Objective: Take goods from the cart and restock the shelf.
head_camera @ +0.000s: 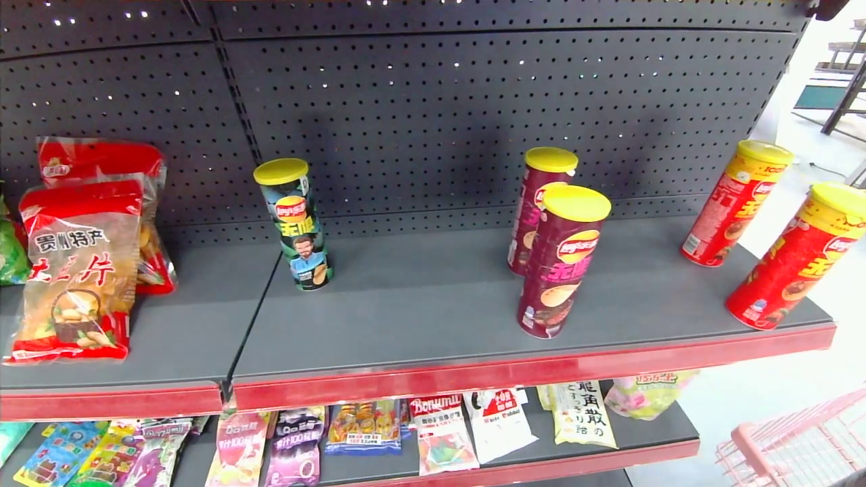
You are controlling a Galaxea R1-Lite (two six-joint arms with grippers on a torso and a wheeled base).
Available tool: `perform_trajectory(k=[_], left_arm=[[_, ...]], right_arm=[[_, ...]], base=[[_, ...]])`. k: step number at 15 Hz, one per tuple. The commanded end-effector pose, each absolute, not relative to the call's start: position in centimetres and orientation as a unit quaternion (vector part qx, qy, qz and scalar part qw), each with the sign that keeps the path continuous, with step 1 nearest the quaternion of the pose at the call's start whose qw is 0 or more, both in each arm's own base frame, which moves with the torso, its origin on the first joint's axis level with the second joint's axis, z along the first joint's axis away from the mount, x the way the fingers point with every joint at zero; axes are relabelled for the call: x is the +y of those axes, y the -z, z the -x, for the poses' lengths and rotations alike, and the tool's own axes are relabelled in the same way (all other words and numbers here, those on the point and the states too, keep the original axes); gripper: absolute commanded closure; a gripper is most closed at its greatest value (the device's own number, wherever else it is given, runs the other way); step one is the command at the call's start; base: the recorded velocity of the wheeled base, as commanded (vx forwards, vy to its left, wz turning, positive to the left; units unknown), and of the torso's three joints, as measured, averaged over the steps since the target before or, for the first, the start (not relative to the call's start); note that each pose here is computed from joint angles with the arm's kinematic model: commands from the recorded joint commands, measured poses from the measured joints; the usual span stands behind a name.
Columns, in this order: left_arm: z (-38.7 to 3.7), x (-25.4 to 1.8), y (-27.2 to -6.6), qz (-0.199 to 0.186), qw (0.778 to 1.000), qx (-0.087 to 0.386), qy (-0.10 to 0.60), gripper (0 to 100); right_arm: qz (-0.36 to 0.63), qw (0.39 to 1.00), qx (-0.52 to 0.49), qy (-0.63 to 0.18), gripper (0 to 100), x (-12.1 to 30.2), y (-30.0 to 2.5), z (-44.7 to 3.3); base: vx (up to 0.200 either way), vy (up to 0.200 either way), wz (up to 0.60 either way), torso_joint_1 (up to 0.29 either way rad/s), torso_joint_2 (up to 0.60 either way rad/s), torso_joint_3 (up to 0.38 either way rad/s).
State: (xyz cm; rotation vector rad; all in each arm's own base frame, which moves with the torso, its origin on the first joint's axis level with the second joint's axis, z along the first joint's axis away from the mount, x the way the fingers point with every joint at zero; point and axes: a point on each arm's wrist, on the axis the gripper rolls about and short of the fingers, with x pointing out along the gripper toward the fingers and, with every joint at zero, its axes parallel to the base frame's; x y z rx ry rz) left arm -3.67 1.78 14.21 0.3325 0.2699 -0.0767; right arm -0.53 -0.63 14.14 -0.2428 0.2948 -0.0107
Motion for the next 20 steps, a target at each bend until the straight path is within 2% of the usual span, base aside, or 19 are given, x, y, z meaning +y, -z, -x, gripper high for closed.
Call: perform_trajectory(k=[1,7,12,14,16,18,20], left_arm=[[3.6,1.8,-14.2,-0.165,0.976,0.135,0.038,0],[3.6,1.8,-14.2,-0.166,0.976,0.136,0.037,0],[3.5,1.7,-14.3,-0.175,0.974,0.135,0.041,0],[3.2,1.9,-14.4,-0.182,0.972,0.131,0.071,0],[1.2,1.1,-15.9,-0.172,0.974,0.131,0.07,0],[-3.7,-0.8,-18.2,-0.124,0.981,0.135,0.068,0],[-8.8,-2.9,-19.0,-0.089,0.984,0.137,0.066,0]], right_arm=[[0.121,0.982,0.147,0.004,100,-0.6,-14.2,0.5],[0.12,0.982,0.143,0.003,100,-0.6,-14.2,0.5],[0.135,0.982,0.134,-0.001,100,-0.7,-14.3,0.7],[0.131,0.984,0.12,-0.004,100,-0.7,-14.3,1.1],[0.13,0.985,0.109,0.004,100,-0.8,-14.3,1.4],[0.126,0.986,0.107,0.02,100,-0.8,-14.9,1.3],[0.122,0.987,0.107,0.011,100,-0.7,-14.5,1.5]], base=[[0.0,0.2,0.0,0.007,0.0,0.007],[0.0,0.2,0.0,0.002,0.0,0.002],[0.0,0.0,0.0,0.0,0.0,0.0],[0.0,0.0,0.0,0.0,0.0,0.0],[0.0,0.0,0.0,0.0,0.0,0.0],[0.0,0.0,0.0,0.0,0.0,0.0],[0.0,0.0,0.0,0.0,0.0,0.0]])
